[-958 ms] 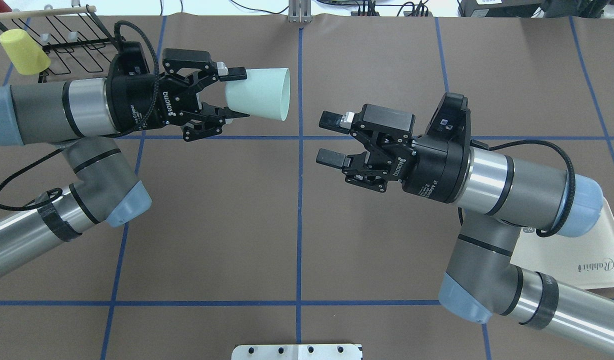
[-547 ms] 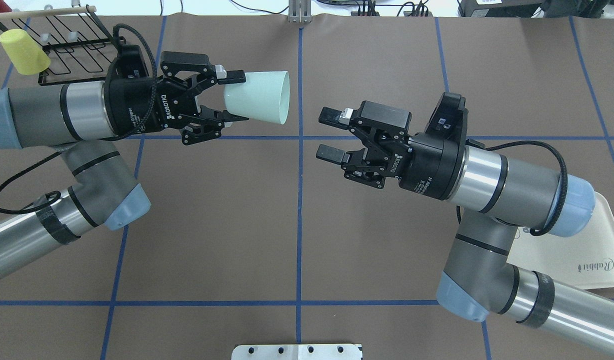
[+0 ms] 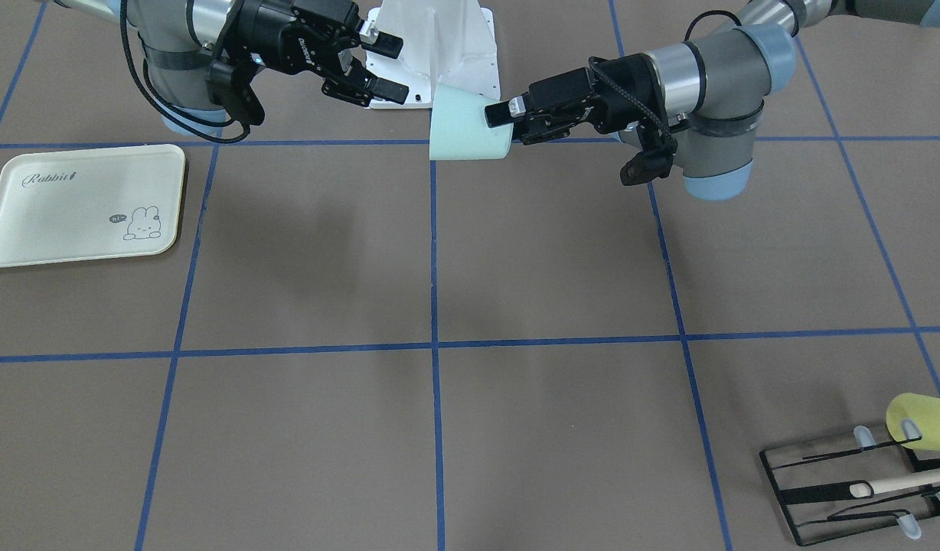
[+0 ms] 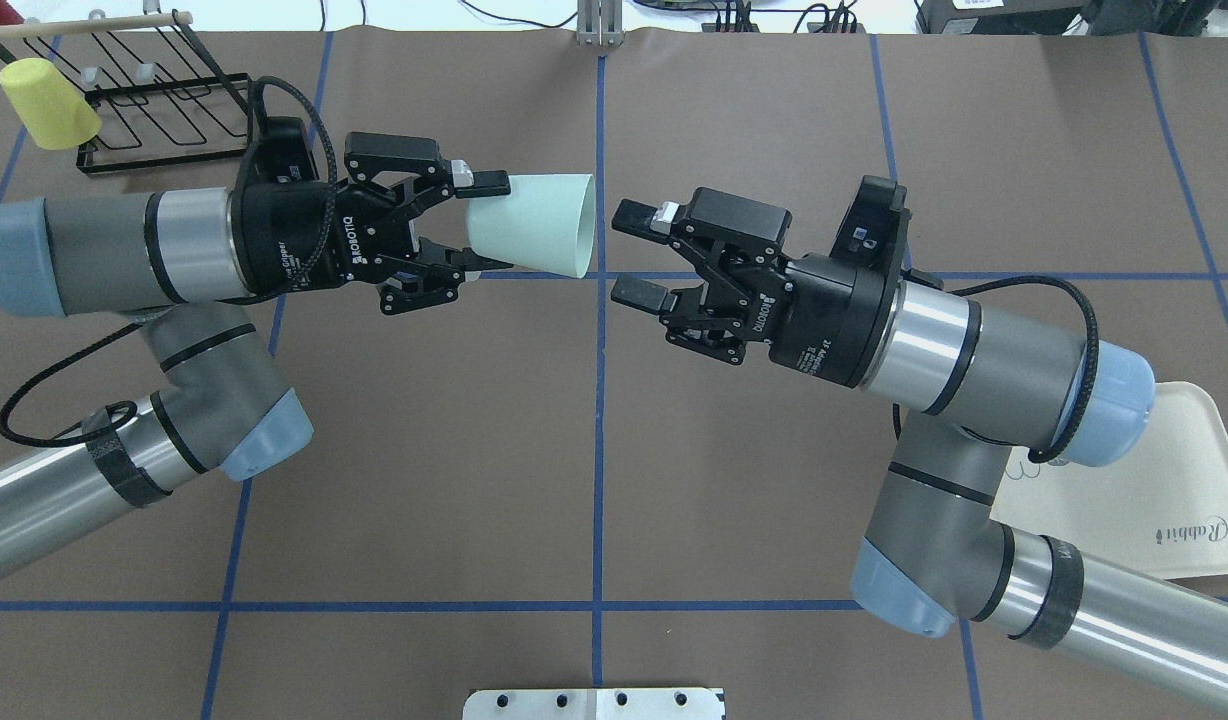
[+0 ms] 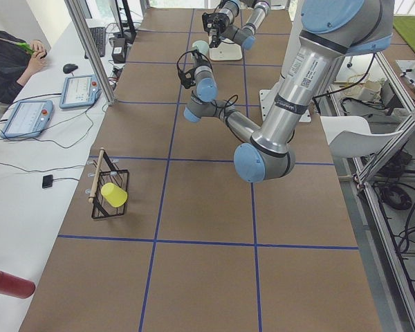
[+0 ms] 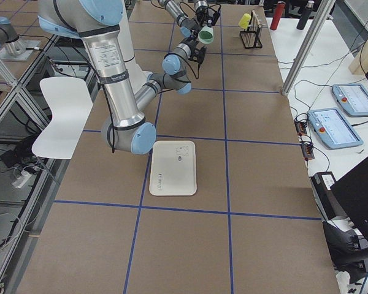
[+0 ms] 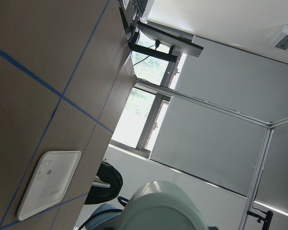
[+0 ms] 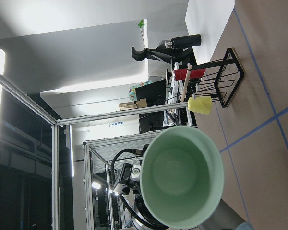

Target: Left arm grabs green cup and hands to right arm on tray

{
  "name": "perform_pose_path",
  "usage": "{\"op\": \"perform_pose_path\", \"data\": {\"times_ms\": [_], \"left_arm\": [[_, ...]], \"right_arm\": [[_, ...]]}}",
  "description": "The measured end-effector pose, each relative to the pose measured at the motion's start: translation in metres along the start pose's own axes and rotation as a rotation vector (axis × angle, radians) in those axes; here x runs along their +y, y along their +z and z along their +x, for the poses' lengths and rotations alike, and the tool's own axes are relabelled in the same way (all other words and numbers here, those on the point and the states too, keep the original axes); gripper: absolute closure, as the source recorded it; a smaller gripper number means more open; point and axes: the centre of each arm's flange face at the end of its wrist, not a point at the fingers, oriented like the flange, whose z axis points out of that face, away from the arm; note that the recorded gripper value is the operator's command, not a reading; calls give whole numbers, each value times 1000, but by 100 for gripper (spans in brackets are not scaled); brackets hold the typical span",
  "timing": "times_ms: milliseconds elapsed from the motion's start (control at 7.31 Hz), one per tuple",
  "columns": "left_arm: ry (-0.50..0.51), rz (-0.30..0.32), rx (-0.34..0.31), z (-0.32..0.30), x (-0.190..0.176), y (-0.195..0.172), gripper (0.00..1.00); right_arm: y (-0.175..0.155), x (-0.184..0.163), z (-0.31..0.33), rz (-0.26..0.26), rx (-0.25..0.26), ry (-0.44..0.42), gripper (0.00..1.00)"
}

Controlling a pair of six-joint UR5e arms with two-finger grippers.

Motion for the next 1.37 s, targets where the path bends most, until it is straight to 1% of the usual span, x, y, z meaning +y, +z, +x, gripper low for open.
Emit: {"op": "perform_pose_path", "data": {"times_ms": [274, 410, 684, 958, 1094, 1231, 1368], "left_arm": [[-2, -23, -7, -7, 10, 6, 77], [-4, -33, -9, -9, 15, 7, 78], [-10, -49, -14, -15, 24, 4, 77], [-16, -60, -18, -21, 30, 6, 77], [-19, -65, -19, -23, 33, 7, 77], [-22, -69, -21, -25, 34, 9, 77], [-19, -74, -23, -27, 36, 10, 76]], "right_arm": [[9, 1, -3, 13, 14, -3, 24], [10, 0, -4, 17, 18, -5, 30], [12, -1, -5, 23, 23, -7, 45], [13, -1, -5, 25, 25, -8, 48], [13, -1, -5, 26, 27, -8, 55], [13, -2, -5, 26, 28, -7, 59], [13, -2, -4, 27, 29, -7, 60]]}}
